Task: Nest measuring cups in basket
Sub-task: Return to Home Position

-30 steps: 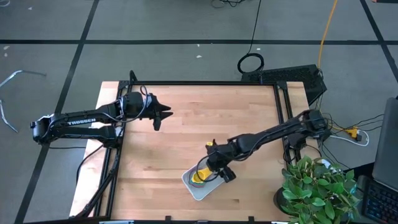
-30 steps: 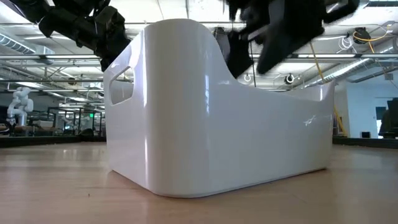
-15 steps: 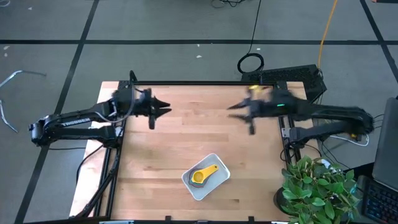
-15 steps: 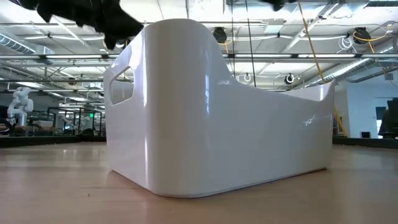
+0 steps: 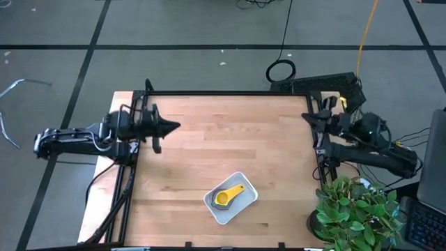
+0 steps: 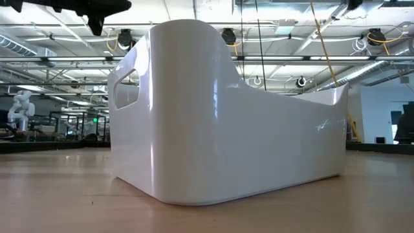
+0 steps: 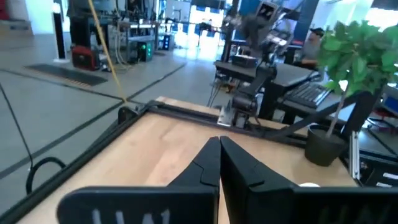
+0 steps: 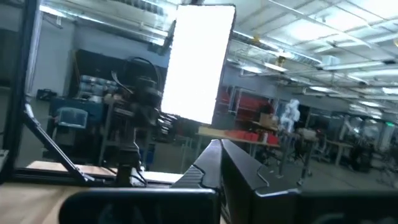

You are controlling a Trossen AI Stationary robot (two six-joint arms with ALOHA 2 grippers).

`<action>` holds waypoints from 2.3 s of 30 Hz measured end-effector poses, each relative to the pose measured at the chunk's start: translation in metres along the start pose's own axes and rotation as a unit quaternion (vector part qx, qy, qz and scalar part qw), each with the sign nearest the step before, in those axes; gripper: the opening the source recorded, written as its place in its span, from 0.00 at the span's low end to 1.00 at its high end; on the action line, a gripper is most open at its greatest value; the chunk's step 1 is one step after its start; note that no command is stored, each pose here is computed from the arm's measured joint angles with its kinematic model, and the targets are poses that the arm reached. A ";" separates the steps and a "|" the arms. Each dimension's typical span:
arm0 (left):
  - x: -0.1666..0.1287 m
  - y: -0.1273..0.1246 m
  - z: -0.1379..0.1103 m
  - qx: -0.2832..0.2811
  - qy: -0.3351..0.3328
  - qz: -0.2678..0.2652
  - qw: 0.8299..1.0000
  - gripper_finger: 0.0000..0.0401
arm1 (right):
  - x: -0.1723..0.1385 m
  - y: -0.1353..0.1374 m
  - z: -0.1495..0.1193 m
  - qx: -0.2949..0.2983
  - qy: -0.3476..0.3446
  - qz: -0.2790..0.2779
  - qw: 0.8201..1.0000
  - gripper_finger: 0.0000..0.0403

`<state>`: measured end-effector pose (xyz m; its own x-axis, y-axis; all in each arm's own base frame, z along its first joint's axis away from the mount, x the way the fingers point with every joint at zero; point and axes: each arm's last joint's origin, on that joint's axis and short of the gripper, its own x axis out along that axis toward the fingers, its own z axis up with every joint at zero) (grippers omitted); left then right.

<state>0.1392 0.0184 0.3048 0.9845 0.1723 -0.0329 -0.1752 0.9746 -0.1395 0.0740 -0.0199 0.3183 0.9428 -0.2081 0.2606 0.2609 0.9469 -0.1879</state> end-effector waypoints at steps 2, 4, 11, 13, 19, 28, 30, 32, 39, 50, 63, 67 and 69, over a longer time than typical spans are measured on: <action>0.003 -0.007 -0.010 0.010 -0.006 -0.005 1.000 0.01 | -0.004 0.003 -0.016 0.005 0.002 -0.008 1.000 0.00; 0.005 -0.012 -0.021 0.023 -0.008 -0.010 1.000 0.01 | -0.006 0.006 -0.032 0.008 0.002 -0.008 1.000 0.00; -0.012 -0.015 -0.050 0.038 0.001 -0.017 0.999 0.00 | -0.008 0.013 -0.071 0.013 0.013 -0.005 1.000 0.00; -0.025 -0.012 -0.048 0.035 -0.016 -0.017 0.999 0.00 | -0.010 0.013 -0.071 0.014 0.009 -0.007 1.000 0.00; -0.052 -0.002 -0.060 0.041 -0.074 -0.021 0.996 0.00 | -0.019 0.013 -0.068 0.005 0.002 -0.007 1.000 0.00; -0.047 0.004 -0.112 0.017 -0.086 -0.025 0.996 0.00 | -0.020 0.018 -0.091 0.006 0.037 0.016 0.999 0.00; -0.044 0.004 -0.122 0.010 -0.085 -0.027 0.996 0.00 | -0.019 0.020 -0.099 0.006 0.045 0.015 0.999 0.00; -0.042 0.005 -0.128 0.008 -0.078 -0.030 0.997 0.00 | -0.018 0.021 -0.108 0.007 0.054 0.017 0.998 0.00; -0.042 0.004 -0.129 0.016 -0.074 -0.049 0.996 0.01 | -0.017 0.025 -0.129 0.006 0.039 0.014 0.999 0.00; -0.042 0.003 -0.129 0.018 -0.073 -0.050 0.996 0.04 | -0.017 0.024 -0.123 0.013 -0.001 0.005 1.000 0.00; -0.042 0.003 -0.129 0.019 -0.073 -0.050 0.996 0.07 | -0.016 0.024 -0.123 0.004 -0.002 0.005 1.000 0.00; -0.042 0.003 -0.129 0.019 -0.073 -0.050 0.996 0.10 | -0.016 0.024 -0.123 0.004 -0.002 0.005 1.000 0.00; -0.042 0.003 -0.129 0.019 -0.073 -0.050 0.996 0.11 | -0.016 0.024 -0.123 0.004 -0.002 0.005 1.000 0.00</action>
<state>0.0963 -0.0039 0.1782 0.9881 0.0899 0.1247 -0.0781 0.9922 -0.0967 0.0903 -0.0244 0.1928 0.9443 -0.1976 0.2633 0.2499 0.9509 -0.1826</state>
